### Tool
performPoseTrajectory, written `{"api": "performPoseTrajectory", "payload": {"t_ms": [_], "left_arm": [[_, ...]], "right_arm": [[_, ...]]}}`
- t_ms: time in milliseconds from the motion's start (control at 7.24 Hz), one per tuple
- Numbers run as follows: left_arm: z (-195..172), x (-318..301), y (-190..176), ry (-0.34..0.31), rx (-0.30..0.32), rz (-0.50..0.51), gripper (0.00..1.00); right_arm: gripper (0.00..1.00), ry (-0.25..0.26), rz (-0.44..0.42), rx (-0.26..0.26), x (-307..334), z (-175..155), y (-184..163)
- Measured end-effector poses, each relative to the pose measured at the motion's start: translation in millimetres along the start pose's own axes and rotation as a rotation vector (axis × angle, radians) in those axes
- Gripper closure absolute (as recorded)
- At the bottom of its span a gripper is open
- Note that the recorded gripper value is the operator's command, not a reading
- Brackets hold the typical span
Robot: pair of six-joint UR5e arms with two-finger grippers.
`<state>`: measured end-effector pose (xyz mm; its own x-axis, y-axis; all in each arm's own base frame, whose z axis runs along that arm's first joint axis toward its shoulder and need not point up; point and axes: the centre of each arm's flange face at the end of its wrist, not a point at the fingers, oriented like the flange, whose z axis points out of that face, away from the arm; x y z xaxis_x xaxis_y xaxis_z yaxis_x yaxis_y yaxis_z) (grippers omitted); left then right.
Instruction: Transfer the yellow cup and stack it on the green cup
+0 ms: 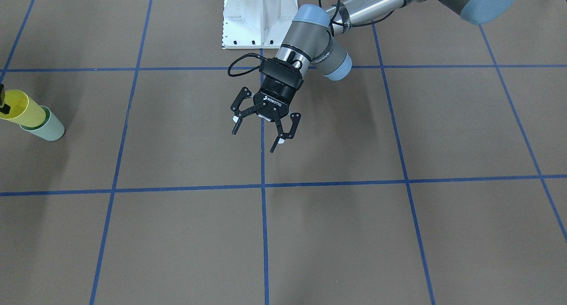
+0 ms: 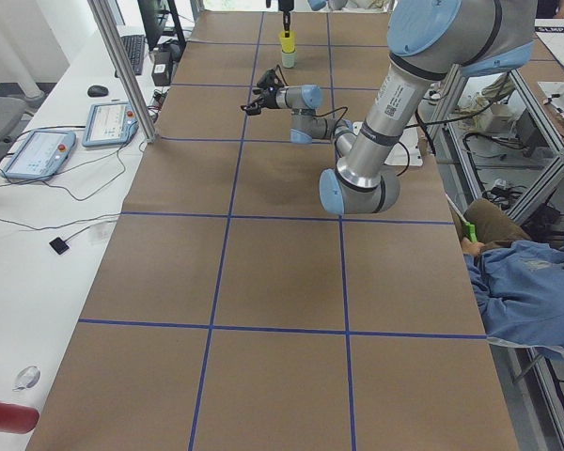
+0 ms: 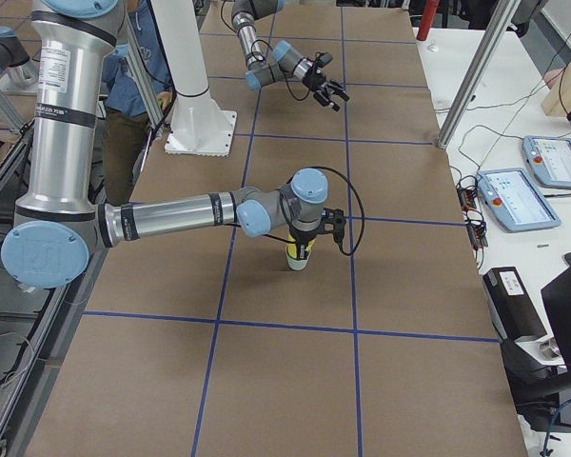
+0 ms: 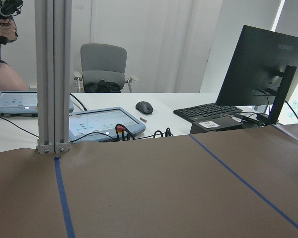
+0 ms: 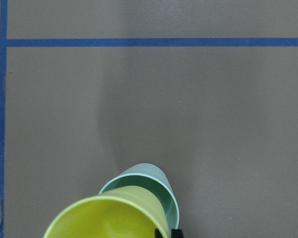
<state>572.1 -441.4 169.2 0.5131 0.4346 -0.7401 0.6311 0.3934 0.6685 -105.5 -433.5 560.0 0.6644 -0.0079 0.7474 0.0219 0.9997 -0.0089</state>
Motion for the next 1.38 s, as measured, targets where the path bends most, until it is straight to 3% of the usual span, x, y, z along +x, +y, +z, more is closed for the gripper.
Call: {"api": "performPoseTrajectory", "payload": {"t_ms": [138, 552, 829, 1105, 1381], "left_arm": [[0, 0, 0, 0.0, 0.001, 0.0, 0.01], [1, -1, -1, -0.002, 0.002, -0.002, 0.01], [12, -48, -7, -0.068, -0.019, -0.021, 0.01], [32, -170, -23, -0.21, -0.205, 0.021, 0.01], [34, -296, -73, -0.352, -0.45, 0.055, 0.01]], "right_arm": [[0.01, 0.0, 0.001, -0.002, 1, 1, 0], [0.0, -0.005, -0.004, 0.001, -2, 0, -2], [0.0, -0.014, -0.025, 0.027, -12, -10, -4], [0.0, -0.012, -0.035, 0.11, -10, -34, -18], [0.0, -0.007, -0.026, 0.185, -8, -59, -41]]}}
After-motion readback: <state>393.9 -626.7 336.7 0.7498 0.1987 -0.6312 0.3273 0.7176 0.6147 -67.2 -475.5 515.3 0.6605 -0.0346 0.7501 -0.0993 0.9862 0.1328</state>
